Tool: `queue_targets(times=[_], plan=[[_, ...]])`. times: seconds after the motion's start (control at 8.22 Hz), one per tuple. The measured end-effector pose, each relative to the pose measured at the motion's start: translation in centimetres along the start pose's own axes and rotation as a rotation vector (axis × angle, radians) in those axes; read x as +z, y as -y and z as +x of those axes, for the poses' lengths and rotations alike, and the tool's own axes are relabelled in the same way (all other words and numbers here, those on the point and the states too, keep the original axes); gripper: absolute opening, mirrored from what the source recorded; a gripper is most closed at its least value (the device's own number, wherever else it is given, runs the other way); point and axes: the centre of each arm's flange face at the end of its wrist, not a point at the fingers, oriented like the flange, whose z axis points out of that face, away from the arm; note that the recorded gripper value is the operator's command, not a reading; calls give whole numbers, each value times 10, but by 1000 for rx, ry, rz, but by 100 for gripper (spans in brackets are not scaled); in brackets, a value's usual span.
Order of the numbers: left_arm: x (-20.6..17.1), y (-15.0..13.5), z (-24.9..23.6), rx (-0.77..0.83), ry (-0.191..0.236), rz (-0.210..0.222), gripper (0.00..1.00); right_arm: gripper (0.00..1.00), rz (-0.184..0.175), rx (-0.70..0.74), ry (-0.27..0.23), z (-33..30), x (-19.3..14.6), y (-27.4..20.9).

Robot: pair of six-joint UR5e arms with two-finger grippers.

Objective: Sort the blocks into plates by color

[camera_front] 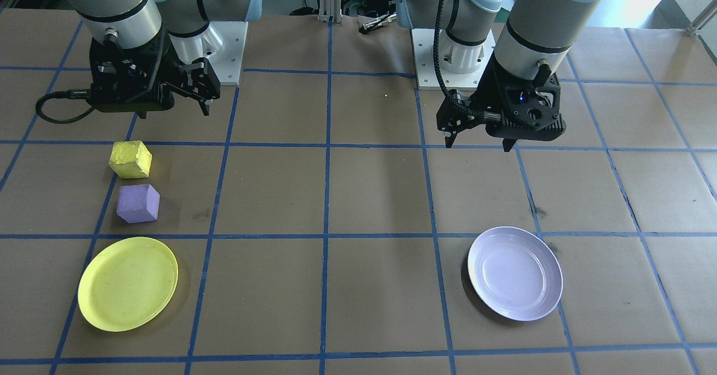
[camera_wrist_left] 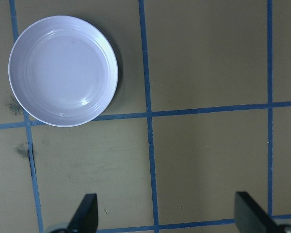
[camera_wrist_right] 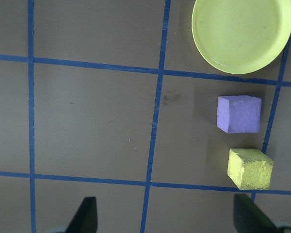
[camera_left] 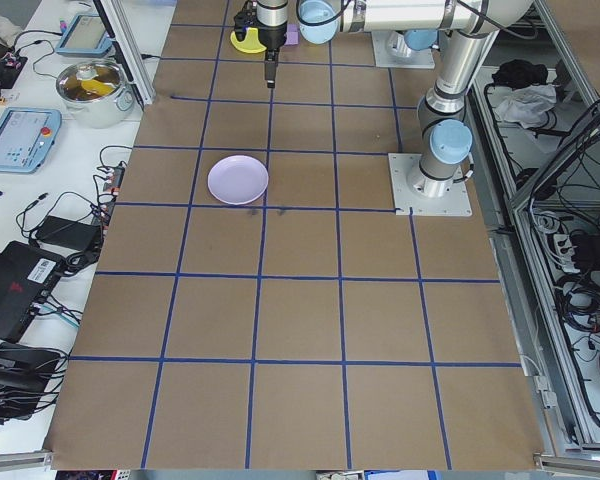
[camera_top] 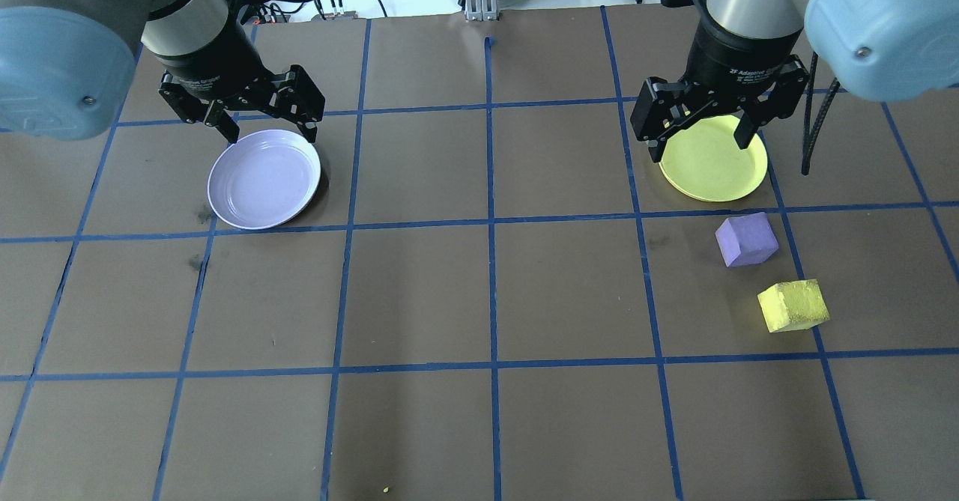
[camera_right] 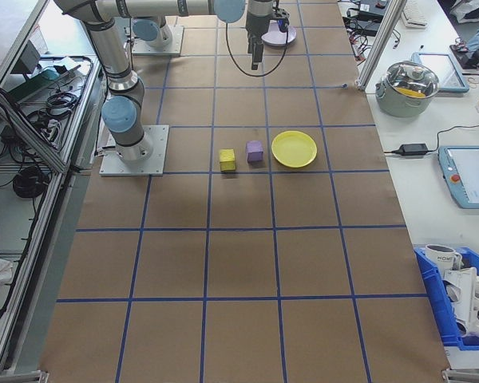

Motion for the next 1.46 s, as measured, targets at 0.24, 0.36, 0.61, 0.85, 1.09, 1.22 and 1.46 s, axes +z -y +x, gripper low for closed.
queue_targets(times=[0.24,0.36,0.61,0.85,1.09,1.22,1.46], plan=[[1,1,0,2,-1,-1,100,100,-9,0,1,0,3,-1],[1,1,0,2,-1,-1,100,100,-11,0,1,0,5,-1],[1,1,0,2,-1,-1,100,100,-13,1,1,0,7,-1],[1,0,0,2,-1,-1,100,100,-26,0,-3,4,12,0],[1,1,-1,0,-1,1,100,100,-44,4,-2,8,22,-1],[1,1,-2,-2,-1,1,100,100,-49,6,0,10,25,-1],[0,2,-4,-5,-1,2,100,100,-63,-12,7,30,38,1]])
